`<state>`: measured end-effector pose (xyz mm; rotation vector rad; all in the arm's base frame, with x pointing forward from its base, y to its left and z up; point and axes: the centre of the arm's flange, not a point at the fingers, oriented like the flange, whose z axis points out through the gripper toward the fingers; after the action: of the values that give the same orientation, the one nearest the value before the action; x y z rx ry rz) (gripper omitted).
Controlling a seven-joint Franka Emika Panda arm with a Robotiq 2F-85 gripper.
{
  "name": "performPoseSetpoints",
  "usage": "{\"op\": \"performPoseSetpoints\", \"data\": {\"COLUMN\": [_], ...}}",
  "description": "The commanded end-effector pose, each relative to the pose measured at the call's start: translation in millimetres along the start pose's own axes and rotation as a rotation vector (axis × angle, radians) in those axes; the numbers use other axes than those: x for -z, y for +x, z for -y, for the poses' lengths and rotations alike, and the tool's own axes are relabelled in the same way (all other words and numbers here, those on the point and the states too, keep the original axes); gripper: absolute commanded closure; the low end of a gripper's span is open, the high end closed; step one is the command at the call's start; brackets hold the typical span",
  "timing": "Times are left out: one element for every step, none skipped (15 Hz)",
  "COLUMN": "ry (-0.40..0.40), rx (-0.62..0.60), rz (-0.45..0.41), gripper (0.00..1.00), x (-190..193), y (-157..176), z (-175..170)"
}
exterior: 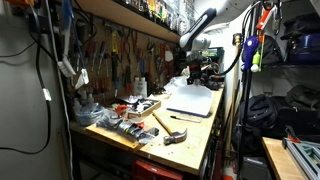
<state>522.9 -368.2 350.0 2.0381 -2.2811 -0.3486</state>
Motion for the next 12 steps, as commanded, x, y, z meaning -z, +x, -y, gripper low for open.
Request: {"op": "performPoseSetpoints", "data": {"ry": [-0.012, -0.020, -0.020, -0.021, -0.011, 0.004, 0.019, 0.031, 0.046, 0.059, 0.073, 0.089], "rx": [-0.037, -0.035, -0.038, -0.040, -0.051, -0.057, -0.061, -0.062, -0.067, -0.072, -0.077, -0.089], "rz": [0.089, 0.115, 0.135, 0.161, 0.182, 0.199, 0.215, 0.232, 0.249, 0.263, 0.278, 0.294], "gripper": [1.00, 1.00, 1.00, 1.00, 1.00, 1.00, 1.00, 1.00, 1.00, 1.00, 1.00, 1.00], "x": [21, 27, 31, 35, 38, 41, 44, 46, 48, 50, 51, 52], "y": [6, 5, 5, 4, 3, 2, 2, 1, 0, -2, -4, -6], "z": [3, 2, 1, 0, 0, 0, -1, 0, 2, 3, 4, 6]}}
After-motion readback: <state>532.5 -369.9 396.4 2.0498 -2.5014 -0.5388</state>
